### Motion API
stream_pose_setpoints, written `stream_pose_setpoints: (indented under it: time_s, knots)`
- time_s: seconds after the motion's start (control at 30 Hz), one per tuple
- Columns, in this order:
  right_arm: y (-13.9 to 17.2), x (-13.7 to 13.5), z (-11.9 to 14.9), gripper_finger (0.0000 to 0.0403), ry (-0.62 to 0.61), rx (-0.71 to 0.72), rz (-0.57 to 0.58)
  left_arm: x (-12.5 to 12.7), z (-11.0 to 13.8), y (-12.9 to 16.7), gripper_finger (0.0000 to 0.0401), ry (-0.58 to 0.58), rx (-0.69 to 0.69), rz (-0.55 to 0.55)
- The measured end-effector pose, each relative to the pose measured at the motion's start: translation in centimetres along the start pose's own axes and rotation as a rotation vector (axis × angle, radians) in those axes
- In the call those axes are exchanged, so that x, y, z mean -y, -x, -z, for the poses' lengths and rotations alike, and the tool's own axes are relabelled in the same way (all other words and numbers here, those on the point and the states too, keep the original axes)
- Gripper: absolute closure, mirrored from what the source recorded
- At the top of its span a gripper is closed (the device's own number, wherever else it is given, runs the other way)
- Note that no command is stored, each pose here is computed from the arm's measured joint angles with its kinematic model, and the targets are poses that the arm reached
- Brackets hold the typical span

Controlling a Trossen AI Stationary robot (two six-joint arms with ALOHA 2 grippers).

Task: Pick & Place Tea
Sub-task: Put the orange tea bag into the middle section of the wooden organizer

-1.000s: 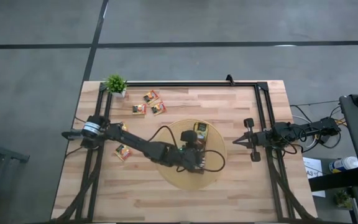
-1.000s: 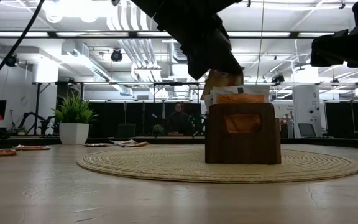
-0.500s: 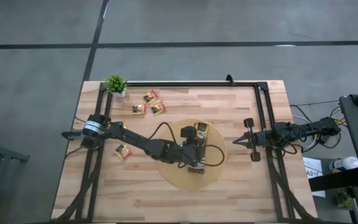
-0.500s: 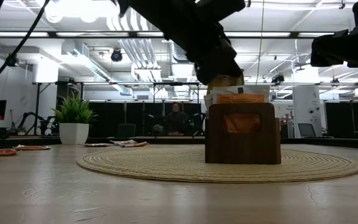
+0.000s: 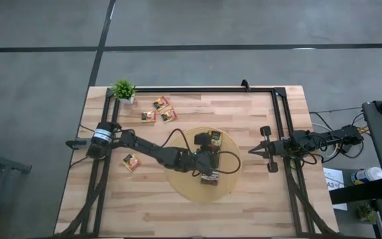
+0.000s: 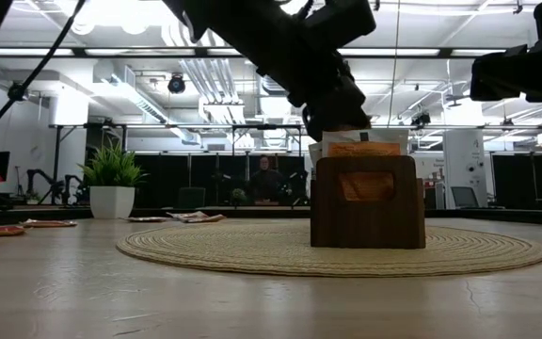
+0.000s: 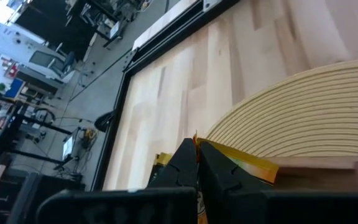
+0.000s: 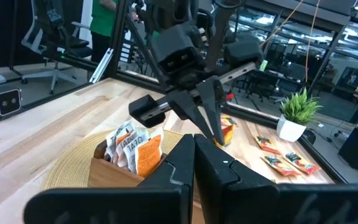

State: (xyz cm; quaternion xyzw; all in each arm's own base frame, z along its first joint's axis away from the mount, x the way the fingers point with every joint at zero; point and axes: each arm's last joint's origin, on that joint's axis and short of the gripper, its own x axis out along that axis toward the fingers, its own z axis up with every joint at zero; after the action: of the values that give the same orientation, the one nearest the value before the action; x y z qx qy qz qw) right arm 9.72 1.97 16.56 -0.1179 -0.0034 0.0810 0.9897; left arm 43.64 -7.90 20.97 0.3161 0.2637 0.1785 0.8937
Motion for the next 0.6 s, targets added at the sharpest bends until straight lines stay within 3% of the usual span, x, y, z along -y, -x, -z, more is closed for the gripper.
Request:
stream_pose_setpoints:
  time_s: [0.23, 0.6]
  knots:
    - [0.0, 0.0, -0.01, 0.0394, 0.0, 0.001, 0.0, -0.96, 0.52, -0.84, 0.0386, 0.031, -0.021, -0.019]
    - [0.0, 0.0, -0.01, 0.0394, 0.0, 0.001, 0.0, -0.86, 0.55, -0.94, 0.0297, 0.008, 0.003, 0.042]
